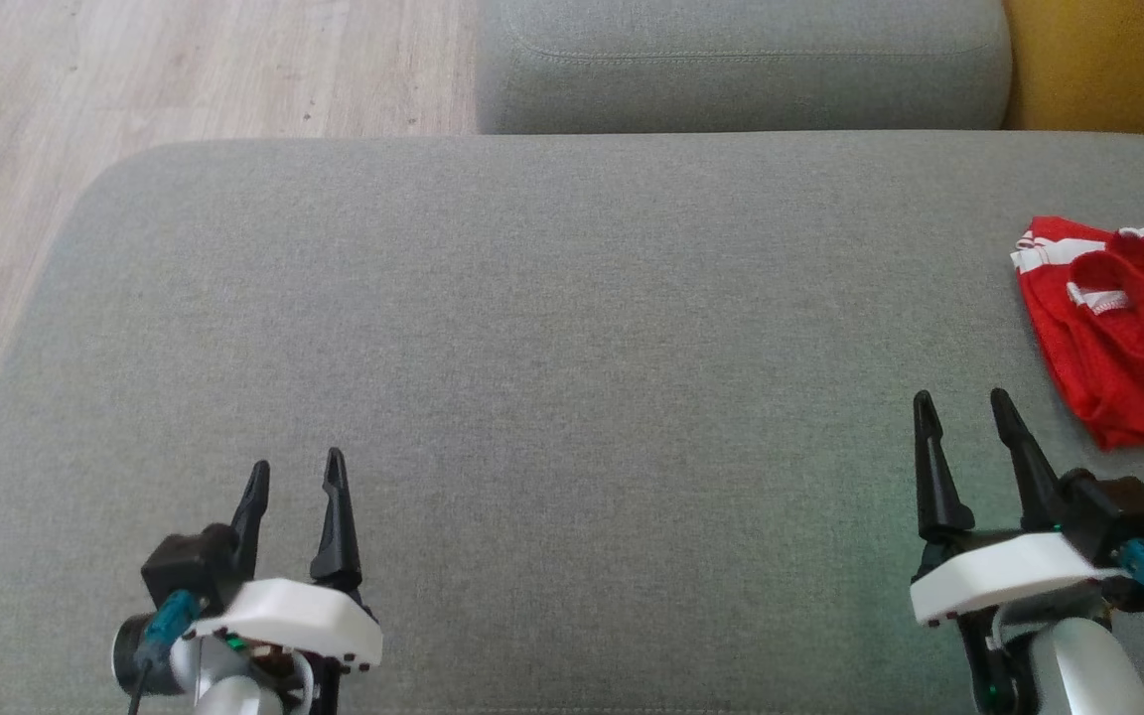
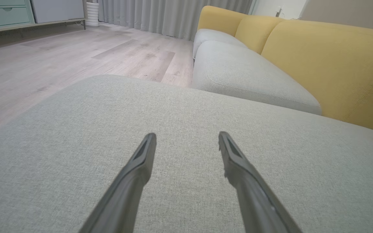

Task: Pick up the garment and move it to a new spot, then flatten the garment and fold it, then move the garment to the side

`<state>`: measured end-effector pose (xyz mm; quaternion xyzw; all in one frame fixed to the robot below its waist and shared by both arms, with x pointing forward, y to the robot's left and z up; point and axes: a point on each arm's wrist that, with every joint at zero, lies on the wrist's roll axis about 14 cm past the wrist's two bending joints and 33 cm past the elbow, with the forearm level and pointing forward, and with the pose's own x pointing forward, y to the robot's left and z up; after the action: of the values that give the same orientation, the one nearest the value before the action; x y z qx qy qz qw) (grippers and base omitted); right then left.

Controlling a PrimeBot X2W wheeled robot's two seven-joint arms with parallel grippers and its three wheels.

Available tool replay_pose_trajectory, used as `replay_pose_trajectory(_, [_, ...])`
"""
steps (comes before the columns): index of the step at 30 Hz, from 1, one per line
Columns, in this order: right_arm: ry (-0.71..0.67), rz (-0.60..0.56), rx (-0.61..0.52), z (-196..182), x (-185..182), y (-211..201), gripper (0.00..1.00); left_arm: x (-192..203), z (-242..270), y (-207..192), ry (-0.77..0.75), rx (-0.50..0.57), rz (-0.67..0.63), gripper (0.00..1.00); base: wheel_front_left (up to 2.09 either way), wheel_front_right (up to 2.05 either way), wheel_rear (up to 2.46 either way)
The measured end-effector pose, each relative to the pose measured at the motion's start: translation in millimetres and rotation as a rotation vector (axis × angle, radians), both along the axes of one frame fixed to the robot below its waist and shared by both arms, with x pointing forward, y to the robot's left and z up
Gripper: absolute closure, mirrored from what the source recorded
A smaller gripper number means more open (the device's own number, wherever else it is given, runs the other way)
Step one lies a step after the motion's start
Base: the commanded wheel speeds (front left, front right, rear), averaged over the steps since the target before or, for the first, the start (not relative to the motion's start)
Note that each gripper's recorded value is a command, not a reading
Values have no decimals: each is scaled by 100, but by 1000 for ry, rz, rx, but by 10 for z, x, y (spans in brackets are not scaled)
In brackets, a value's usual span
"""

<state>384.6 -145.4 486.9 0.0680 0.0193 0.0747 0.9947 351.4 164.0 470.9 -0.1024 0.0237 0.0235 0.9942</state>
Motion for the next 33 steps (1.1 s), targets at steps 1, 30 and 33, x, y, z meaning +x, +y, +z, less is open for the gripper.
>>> replay_pose_trajectory(1, [2, 3, 0, -5, 1, 10, 0, -3, -8, -4, 3, 0, -1, 0, 0, 0, 0])
replay_pose_trajectory(30, [199, -56, 130, -545, -259, -101, 100, -284, -561, 3, 204, -127, 22, 100, 0, 0, 0])
replay_pose_trajectory(33, [206, -67, 164, -544, -258, -118, 100, -271, -559, 36, 207, -160, 37, 100, 0, 0, 0])
